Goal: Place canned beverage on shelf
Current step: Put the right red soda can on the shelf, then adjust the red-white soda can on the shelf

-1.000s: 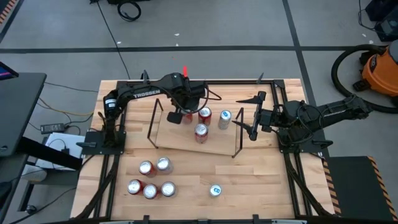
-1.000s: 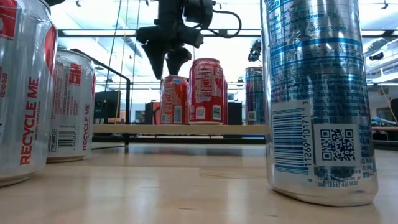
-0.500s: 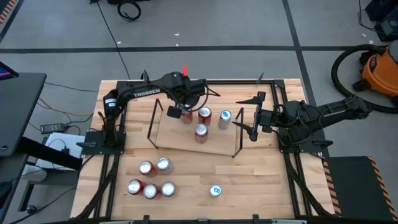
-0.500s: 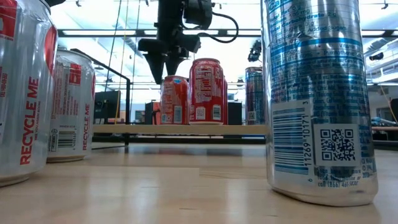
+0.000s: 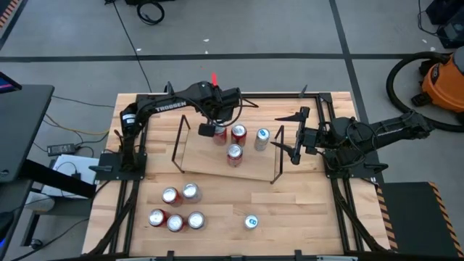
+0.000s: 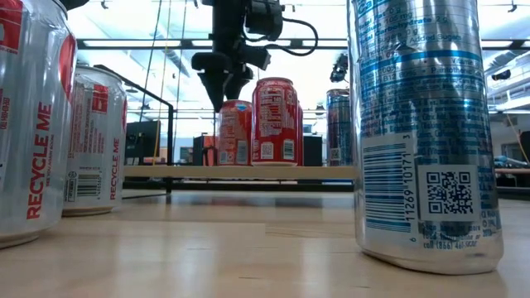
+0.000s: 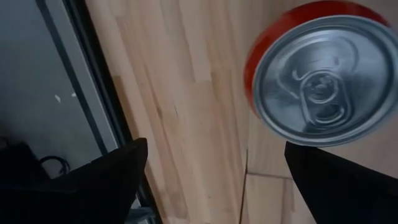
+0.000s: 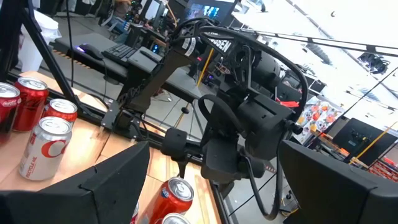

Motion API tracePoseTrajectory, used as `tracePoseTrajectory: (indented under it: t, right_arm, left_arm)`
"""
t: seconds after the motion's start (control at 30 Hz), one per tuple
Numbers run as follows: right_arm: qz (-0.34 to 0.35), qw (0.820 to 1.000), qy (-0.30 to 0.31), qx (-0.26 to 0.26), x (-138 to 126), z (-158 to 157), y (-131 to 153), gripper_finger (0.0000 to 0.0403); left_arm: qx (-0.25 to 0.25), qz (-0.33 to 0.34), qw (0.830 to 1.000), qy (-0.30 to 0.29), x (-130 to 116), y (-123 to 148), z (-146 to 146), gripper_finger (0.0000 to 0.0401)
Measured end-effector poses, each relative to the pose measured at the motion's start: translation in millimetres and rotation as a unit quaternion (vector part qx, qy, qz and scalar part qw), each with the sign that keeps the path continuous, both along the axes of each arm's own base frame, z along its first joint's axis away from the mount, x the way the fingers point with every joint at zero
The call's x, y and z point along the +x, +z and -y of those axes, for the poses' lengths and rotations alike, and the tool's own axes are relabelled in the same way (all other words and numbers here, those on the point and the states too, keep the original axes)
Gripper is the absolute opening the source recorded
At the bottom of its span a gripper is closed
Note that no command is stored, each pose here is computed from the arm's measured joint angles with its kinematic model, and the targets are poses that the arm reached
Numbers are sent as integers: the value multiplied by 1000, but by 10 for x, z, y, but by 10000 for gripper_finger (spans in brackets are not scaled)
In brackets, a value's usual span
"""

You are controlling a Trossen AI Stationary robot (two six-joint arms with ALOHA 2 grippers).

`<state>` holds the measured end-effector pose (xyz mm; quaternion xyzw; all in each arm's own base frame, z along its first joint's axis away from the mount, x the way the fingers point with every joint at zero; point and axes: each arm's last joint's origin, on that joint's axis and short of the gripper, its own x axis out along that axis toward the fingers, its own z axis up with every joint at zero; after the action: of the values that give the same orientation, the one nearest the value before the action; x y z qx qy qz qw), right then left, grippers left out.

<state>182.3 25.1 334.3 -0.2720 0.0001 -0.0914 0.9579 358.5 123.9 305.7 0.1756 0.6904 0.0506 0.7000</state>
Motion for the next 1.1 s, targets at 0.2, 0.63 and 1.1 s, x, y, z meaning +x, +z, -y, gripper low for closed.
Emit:
tracePoseTrajectory:
  t: [0.2,0.63,1.1]
  right_arm:
    - [0,1000,-1,0,0,0,0,368]
    - [0,1000,-1,0,-1,1,0,368]
    - [0,1000,-1,-1,0,0,0,368]
  left_arm:
    - [0,10,1000,1,17,2,-1,392]
    - [-11,0,1000,1,0,11,38,392]
    - [-53,37,997,40,51,355,784,391]
